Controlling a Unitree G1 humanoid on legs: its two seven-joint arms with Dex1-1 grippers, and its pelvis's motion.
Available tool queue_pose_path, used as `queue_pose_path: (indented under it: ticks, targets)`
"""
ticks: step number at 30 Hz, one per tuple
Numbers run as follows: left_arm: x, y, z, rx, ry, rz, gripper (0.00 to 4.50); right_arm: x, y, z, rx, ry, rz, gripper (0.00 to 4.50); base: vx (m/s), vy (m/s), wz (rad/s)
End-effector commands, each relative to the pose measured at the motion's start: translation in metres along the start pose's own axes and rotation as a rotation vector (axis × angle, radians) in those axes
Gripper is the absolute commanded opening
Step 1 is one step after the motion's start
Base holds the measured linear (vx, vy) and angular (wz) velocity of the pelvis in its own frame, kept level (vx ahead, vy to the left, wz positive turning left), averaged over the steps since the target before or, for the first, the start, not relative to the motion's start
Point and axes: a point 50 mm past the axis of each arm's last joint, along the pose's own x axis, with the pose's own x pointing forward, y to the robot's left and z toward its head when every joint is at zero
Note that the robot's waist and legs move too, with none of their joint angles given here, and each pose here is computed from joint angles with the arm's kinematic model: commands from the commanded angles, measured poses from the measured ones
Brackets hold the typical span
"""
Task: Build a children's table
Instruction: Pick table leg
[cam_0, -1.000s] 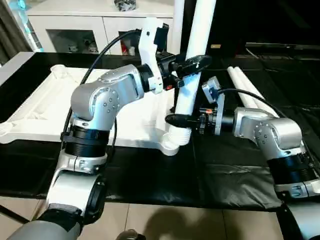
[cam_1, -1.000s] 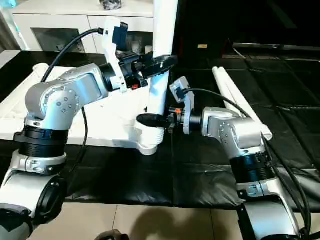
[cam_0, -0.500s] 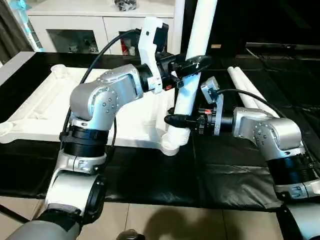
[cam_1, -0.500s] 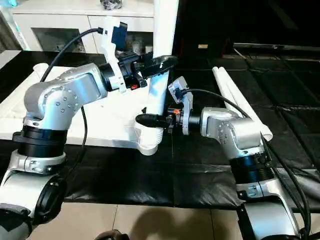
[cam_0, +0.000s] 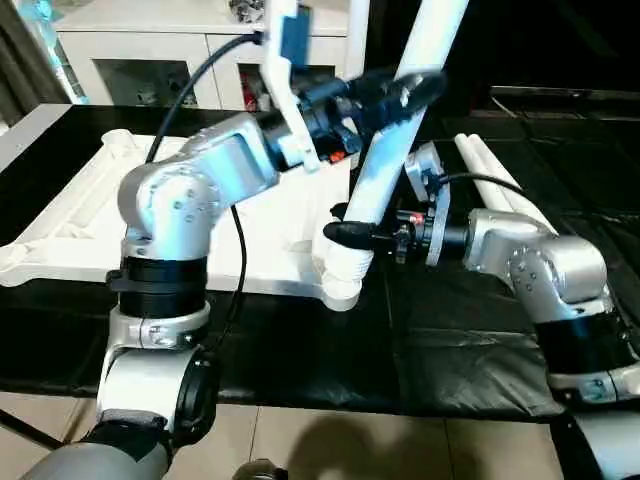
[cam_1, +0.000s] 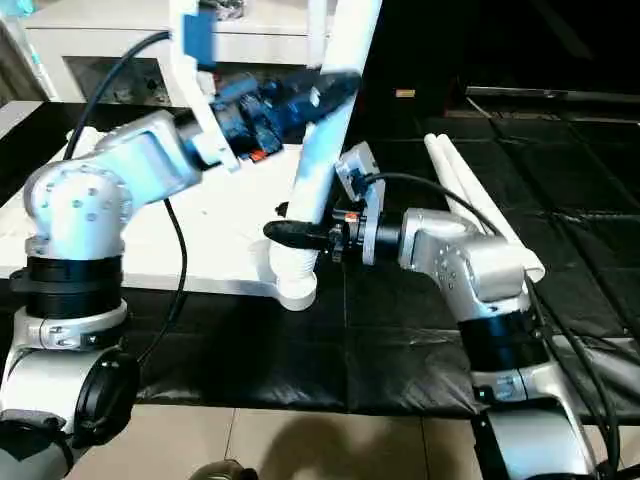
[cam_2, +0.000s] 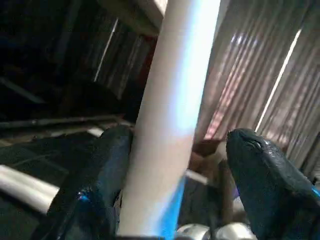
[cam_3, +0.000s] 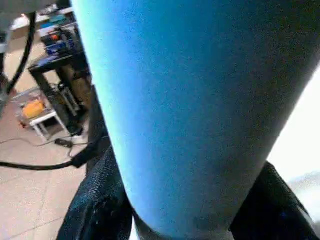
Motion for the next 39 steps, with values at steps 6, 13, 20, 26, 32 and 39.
queue_pose_path:
  ticks: [6, 13, 20, 26, 32, 39]
  targets:
    - [-0.019, -0.028, 0.015, 0.053, 0.000, -0.230, 3.29, -0.014, -0.027, -0.023, 0.072, -0.047, -0.303, 1.93, 0.000, 0.000, 0.00]
    - [-0.046, 0.008, -0.020, 0.236, 0.315, -0.064, 3.29, -0.023, -0.035, -0.029, 0.008, -0.065, -0.419, 1.93, 0.000, 0.000, 0.00]
    - [-0.091, 0.060, -0.066, 0.481, 0.815, 0.046, 3.29, -0.026, -0.029, -0.030, -0.062, -0.128, -0.441, 1.93, 0.000, 0.000, 0.00]
    - [-0.120, 0.080, -0.082, 0.597, 1.116, 0.025, 3.29, -0.024, -0.025, -0.036, -0.061, -0.116, -0.419, 1.93, 0.000, 0.000, 0.00]
    - [-0.135, 0.100, -0.087, 0.649, 1.270, 0.022, 2.69, -0.024, -0.022, -0.040, -0.061, -0.110, -0.399, 1.93, 0.000, 0.000, 0.00]
    - [-0.136, 0.107, -0.091, 0.644, 1.262, 0.016, 2.31, -0.021, -0.018, -0.043, -0.056, -0.099, -0.379, 1.93, 0.000, 0.000, 0.00]
